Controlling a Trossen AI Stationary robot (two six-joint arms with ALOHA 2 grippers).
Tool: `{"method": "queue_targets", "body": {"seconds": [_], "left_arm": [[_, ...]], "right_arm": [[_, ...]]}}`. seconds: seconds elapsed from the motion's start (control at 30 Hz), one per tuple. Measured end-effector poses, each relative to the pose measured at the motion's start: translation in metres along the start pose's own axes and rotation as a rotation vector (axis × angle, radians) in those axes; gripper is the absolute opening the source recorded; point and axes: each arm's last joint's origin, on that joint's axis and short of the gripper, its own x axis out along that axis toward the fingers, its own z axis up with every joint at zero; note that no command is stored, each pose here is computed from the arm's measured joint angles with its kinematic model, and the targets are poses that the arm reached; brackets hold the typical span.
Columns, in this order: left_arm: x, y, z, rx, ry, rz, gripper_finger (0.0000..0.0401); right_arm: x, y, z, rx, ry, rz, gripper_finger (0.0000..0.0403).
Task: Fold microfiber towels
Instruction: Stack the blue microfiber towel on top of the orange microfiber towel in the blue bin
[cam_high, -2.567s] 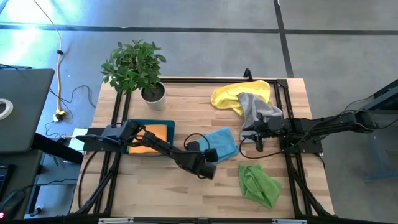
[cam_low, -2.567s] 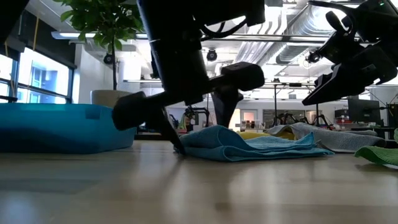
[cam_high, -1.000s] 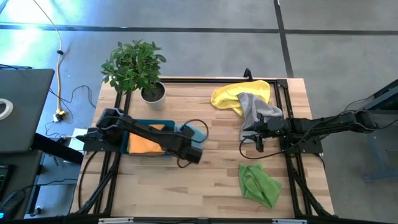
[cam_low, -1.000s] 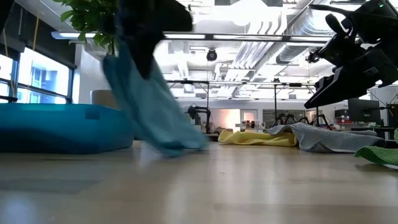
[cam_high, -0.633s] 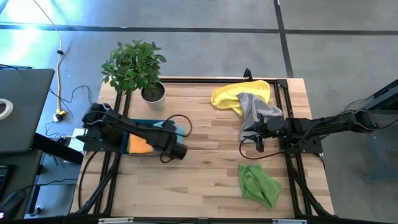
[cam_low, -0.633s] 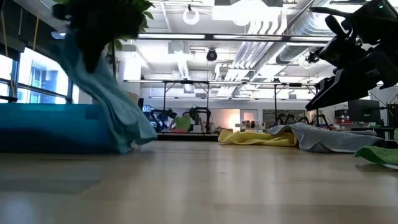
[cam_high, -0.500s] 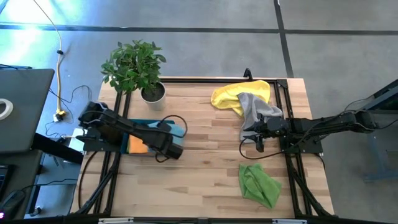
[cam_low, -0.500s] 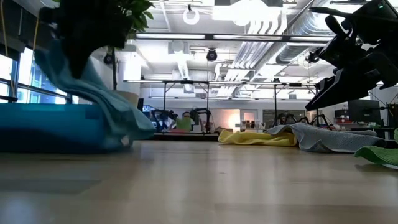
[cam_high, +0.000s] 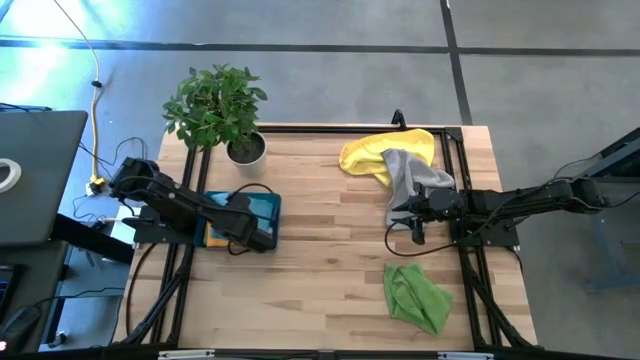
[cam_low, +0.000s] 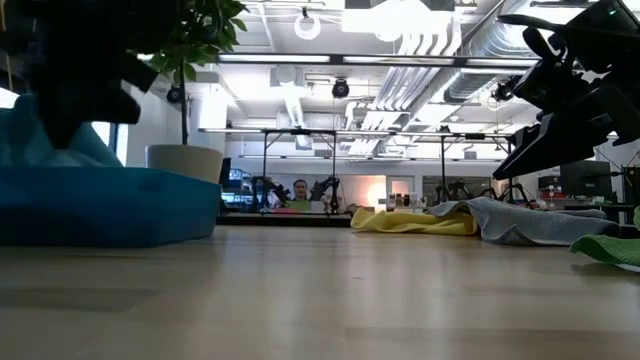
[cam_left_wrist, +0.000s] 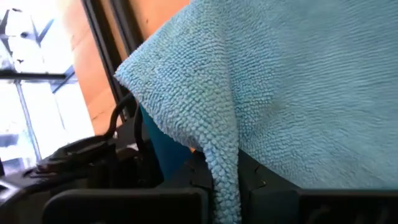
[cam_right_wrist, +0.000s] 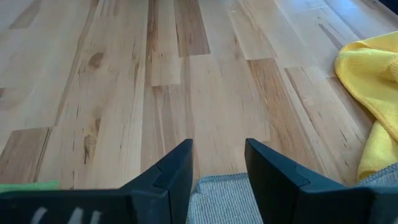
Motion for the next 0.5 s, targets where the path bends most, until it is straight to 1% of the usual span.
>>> {"method": "queue_targets", "body": {"seconds": [0.13, 0.23, 0.33, 0.5], "left_arm": [[0.0073, -0.0009, -0.0026, -0.002, 0.011, 0.014, 0.001], [0.0081, -0.0015, -0.0038, -0.008, 0.009, 0.011, 0.0021], [0.0078, -0.0015, -0.0047, -0.019, 0.009, 0.011, 0.0046], [0.0056, 0.0, -0.0089, -0.021, 0.023, -0.003, 0.0105]], "right_arm": [[0.0, -0.0001, 0.0, 0.001, 0.0, 0.0, 0.0138], [0.0, 0.0, -0.0001, 0.0, 0.001, 0.0, 0.0138], [0.0, 0.0, 0.0, 0.0, 0.0, 0.0, 0.0138], [0.0, 0.0, -0.0001, 0.0, 0.001, 0.0, 0.0138]]}}
